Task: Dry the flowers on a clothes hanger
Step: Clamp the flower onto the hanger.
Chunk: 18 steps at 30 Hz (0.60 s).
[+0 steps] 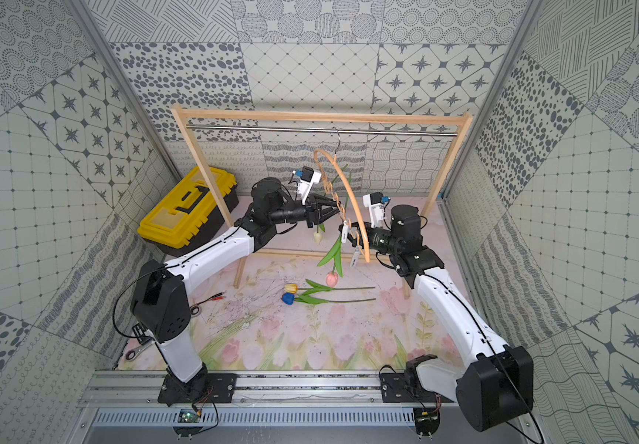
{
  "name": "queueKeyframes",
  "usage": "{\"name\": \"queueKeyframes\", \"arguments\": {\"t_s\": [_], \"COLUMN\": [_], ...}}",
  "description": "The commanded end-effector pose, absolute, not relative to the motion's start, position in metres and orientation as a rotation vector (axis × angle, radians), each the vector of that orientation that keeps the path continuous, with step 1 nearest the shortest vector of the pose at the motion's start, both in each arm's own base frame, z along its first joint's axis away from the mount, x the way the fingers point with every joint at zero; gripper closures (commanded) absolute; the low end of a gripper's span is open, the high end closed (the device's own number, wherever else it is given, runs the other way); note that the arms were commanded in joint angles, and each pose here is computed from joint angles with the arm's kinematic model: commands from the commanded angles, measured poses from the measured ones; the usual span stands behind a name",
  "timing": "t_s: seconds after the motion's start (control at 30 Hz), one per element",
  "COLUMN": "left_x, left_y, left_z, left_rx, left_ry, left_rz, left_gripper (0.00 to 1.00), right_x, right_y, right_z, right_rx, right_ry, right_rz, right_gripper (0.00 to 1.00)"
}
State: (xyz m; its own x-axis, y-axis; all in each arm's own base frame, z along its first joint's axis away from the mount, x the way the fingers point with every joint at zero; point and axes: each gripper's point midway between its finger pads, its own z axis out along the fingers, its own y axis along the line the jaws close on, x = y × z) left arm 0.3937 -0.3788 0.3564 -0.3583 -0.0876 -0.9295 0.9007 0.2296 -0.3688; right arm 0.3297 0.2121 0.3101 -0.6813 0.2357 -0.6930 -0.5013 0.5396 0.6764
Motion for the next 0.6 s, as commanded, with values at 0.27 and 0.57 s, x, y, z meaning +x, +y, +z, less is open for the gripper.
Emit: {"name": "queueKeyframes", "arguments": {"t_s": [0.27,0.57], "left_x": [0.388,0.391], "left_y": [-0.376,-0.372], "left_z": [0.356,0.362], "left_rx": [0.802,0.773], "left_ry": [1.569,1.555], "left_rz": [-1.309,-1.285], "left_gripper": [0.66,0.4], "right_x": [0.335,0.332], "right_y": [0.215,0.214], "right_z": [0.335,0.325], "right_rx": [-0.293,-0.301], "right_ry": [1.92,1.949], "right_rz": [1.157,1.139], "right_gripper": [1.0,1.0]}}
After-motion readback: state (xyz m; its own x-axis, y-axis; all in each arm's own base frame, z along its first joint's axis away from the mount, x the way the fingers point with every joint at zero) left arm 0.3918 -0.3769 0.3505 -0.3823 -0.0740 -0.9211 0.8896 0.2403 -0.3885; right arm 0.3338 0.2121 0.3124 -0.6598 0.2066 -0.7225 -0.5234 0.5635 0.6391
